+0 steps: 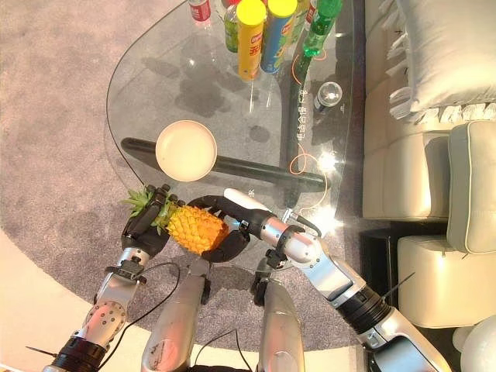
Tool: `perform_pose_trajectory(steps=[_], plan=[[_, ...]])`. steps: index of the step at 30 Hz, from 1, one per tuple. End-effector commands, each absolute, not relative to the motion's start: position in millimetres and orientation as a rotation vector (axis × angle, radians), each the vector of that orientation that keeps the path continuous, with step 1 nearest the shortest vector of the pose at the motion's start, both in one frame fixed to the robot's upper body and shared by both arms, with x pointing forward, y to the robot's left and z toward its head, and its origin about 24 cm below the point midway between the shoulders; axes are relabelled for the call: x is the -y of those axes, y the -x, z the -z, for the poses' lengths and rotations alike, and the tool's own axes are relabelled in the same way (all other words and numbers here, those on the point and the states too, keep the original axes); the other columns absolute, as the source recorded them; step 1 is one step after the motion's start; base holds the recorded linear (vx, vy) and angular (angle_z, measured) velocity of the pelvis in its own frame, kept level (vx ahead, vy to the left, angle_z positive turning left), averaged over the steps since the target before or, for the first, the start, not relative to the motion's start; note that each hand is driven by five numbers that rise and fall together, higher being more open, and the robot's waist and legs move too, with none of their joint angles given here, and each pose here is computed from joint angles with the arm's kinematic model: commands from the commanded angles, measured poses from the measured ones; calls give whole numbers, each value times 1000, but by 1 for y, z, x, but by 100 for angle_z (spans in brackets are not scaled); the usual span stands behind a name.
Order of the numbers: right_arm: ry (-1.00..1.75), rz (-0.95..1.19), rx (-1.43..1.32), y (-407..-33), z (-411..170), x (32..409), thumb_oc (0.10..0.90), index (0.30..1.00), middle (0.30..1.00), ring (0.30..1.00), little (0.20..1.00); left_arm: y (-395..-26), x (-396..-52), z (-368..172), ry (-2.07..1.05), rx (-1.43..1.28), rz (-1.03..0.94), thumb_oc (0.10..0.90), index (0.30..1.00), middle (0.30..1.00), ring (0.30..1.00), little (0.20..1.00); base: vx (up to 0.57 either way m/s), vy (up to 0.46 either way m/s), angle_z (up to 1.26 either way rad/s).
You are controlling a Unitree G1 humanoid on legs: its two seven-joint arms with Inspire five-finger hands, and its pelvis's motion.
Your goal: Pick up the fruit to the plate
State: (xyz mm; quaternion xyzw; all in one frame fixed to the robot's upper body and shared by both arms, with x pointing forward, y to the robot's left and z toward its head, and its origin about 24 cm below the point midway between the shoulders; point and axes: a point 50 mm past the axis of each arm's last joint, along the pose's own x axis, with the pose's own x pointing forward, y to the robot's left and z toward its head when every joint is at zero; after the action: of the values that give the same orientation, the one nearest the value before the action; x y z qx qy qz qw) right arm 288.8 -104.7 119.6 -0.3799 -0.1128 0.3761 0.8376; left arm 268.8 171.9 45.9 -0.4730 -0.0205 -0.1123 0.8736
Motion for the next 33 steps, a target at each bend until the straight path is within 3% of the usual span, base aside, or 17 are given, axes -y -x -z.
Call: perform_pose_trajectory(steps=[1, 8, 10, 11, 33], plan=[[741, -897, 549, -266, -161, 65, 100, 300, 300, 300, 200, -265, -116, -101, 1083, 255, 648, 100, 300, 300, 300, 200, 0, 0, 0], [749, -826, 528, -271, -158, 68, 100, 300, 300, 300, 200, -265, -115, -102, 1089, 269, 643, 100, 300, 300, 300, 200, 0, 0, 0], [756, -786, 525, -274, -158, 71, 523, 662, 662, 662, 623, -265, -116, -102, 1089, 272, 638, 100, 300, 300, 300, 200, 0, 0, 0], [763, -751, 526, -275, -158, 74, 800, 900, 900, 900, 900, -265, -116, -102, 1090, 276, 634, 100, 300, 300, 300, 200, 0, 0, 0], [832, -441, 506, -276, -159, 118, 800, 900, 900, 900, 900, -261, -130, -103, 1083, 332, 577, 100, 300, 300, 300, 200, 2, -1, -2]])
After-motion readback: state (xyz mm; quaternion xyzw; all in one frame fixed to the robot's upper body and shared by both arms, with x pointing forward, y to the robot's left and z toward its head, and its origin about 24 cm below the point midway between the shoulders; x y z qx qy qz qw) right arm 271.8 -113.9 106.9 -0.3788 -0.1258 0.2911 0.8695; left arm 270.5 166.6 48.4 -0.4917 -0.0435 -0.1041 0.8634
